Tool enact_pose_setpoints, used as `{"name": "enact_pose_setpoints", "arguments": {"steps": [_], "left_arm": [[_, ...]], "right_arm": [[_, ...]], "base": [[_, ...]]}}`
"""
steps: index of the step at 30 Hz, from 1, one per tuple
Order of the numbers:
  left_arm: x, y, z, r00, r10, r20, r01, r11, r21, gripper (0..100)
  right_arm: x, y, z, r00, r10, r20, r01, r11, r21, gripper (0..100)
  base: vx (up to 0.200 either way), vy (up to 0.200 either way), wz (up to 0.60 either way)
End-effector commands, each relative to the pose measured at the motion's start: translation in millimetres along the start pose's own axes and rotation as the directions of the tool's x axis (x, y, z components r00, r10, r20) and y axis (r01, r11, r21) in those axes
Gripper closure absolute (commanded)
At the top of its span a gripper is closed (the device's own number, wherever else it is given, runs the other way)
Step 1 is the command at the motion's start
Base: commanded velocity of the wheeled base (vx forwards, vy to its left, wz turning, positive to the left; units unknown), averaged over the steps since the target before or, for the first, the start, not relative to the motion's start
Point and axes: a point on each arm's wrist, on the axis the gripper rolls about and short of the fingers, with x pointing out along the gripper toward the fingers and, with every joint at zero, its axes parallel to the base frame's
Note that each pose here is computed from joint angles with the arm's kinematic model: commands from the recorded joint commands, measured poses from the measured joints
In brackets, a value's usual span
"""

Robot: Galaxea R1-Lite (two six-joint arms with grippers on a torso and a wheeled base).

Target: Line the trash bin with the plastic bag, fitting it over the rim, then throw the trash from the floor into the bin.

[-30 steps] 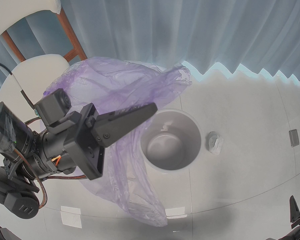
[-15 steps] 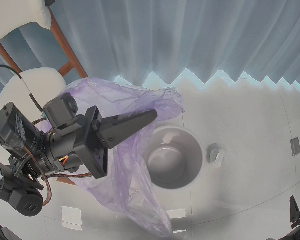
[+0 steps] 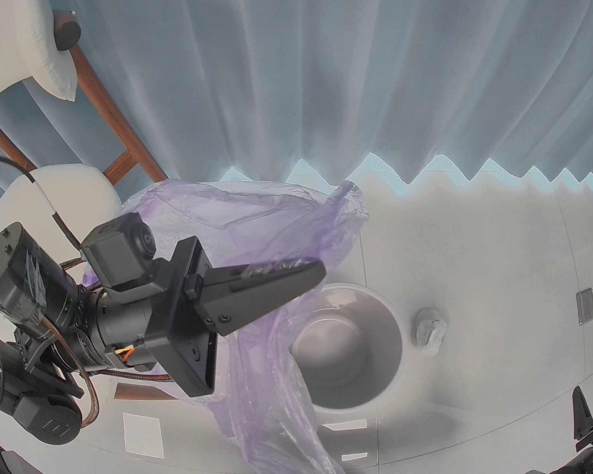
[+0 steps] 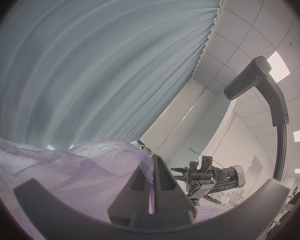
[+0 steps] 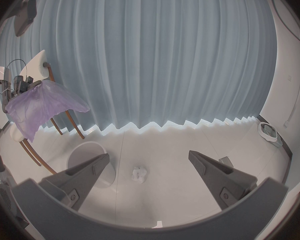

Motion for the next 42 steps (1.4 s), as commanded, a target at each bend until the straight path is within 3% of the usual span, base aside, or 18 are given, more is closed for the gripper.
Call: {"name": "enact_pose_setpoints", "arguments": {"steps": [1, 7, 13, 29, 42], "left_arm": [[-1, -2, 1, 1.000, -0.002, 0.001, 0.002, 1.000, 0.000, 100], [-4, -4, 0, 1.000, 0.001, -0.002, -0.001, 1.000, 0.007, 100], [-9, -21, 3, 0.999, -0.042, 0.001, 0.042, 0.999, 0.004, 100], [-9, -21, 3, 0.999, -0.041, -0.001, 0.041, 0.999, 0.002, 100], [-28, -29, -10, 0.999, 0.001, -0.047, -0.003, 0.999, -0.039, 100]], "right_arm": [[0, 0, -5, 1.000, 0.000, -0.003, 0.000, 1.000, -0.001, 0], [0, 0, -5, 1.000, 0.000, -0.003, 0.000, 1.000, -0.001, 0], [0, 0, -5, 1.000, 0.000, -0.003, 0.000, 1.000, -0.001, 0], [0, 0, -5, 1.000, -0.001, -0.003, 0.001, 1.000, -0.001, 0], [0, 0, -5, 1.000, 0.000, -0.003, 0.000, 1.000, -0.001, 0]], "base": [[0.000, 0.000, 0.00], [0.000, -0.167, 0.00], [0.000, -0.200, 0.00], [0.000, -0.200, 0.00], [0.000, 0.000, 0.00]]}}
